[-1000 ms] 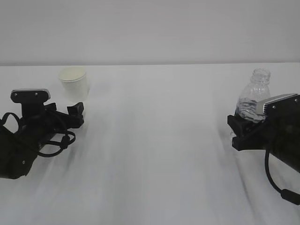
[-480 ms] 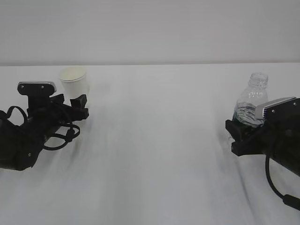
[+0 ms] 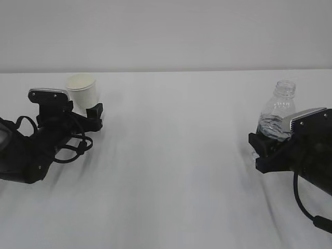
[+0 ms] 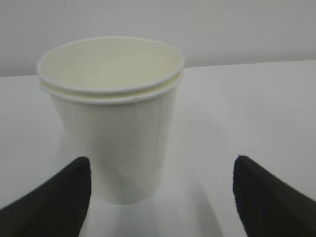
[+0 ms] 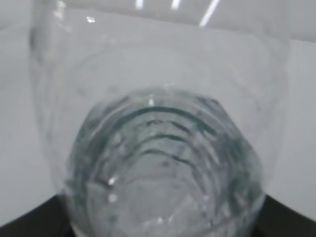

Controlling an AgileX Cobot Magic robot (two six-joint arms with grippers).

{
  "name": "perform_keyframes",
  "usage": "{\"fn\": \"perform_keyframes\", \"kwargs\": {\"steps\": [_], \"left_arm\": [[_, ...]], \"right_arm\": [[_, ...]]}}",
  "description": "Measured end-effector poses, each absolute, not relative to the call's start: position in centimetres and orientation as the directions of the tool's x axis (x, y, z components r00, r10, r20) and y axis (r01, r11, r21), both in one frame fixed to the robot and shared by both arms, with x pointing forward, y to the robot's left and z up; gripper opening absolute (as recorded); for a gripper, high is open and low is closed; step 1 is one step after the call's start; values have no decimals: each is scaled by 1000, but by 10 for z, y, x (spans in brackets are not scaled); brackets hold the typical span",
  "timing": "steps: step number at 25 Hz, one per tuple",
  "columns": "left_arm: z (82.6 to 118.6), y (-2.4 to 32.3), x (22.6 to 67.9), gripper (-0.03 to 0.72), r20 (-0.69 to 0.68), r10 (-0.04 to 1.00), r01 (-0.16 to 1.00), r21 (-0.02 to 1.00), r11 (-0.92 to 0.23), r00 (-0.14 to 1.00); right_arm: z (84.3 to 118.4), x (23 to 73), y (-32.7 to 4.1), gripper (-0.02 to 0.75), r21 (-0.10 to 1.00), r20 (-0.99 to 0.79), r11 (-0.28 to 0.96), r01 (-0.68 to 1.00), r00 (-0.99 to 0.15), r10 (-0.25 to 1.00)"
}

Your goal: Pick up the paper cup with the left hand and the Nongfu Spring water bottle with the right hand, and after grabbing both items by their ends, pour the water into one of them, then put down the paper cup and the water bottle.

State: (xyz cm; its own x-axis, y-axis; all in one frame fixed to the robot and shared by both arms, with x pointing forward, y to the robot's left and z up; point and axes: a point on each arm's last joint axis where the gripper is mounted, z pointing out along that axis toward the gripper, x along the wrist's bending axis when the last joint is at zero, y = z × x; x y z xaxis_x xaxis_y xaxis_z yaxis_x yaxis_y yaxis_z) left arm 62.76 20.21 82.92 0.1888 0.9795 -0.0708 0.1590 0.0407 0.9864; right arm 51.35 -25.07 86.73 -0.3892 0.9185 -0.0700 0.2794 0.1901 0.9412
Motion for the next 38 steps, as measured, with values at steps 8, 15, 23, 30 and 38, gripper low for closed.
{"fn": "perform_keyframes", "kwargs": {"steps": [8, 15, 23, 30, 38], "left_arm": [[832, 212, 647, 663, -70, 984, 111, 992, 52, 166], [832, 206, 662, 663, -62, 980, 89, 995, 46, 192], [812, 208, 663, 663, -62, 981, 110, 993, 42, 183], [814, 207, 674, 661, -65, 982, 76, 996, 52, 179], [823, 204, 687, 655, -67, 981, 52, 997, 58, 181]], "right_arm": [[867, 513, -251, 419, 941, -70, 191, 279, -391, 918], [867, 513, -251, 419, 941, -68, 189, 280, -391, 918], [867, 513, -251, 419, 941, -68, 189, 280, -391, 918], [867, 513, -250, 419, 941, -68, 189, 280, -392, 917], [867, 513, -250, 419, 941, -68, 189, 280, -392, 917]]}}
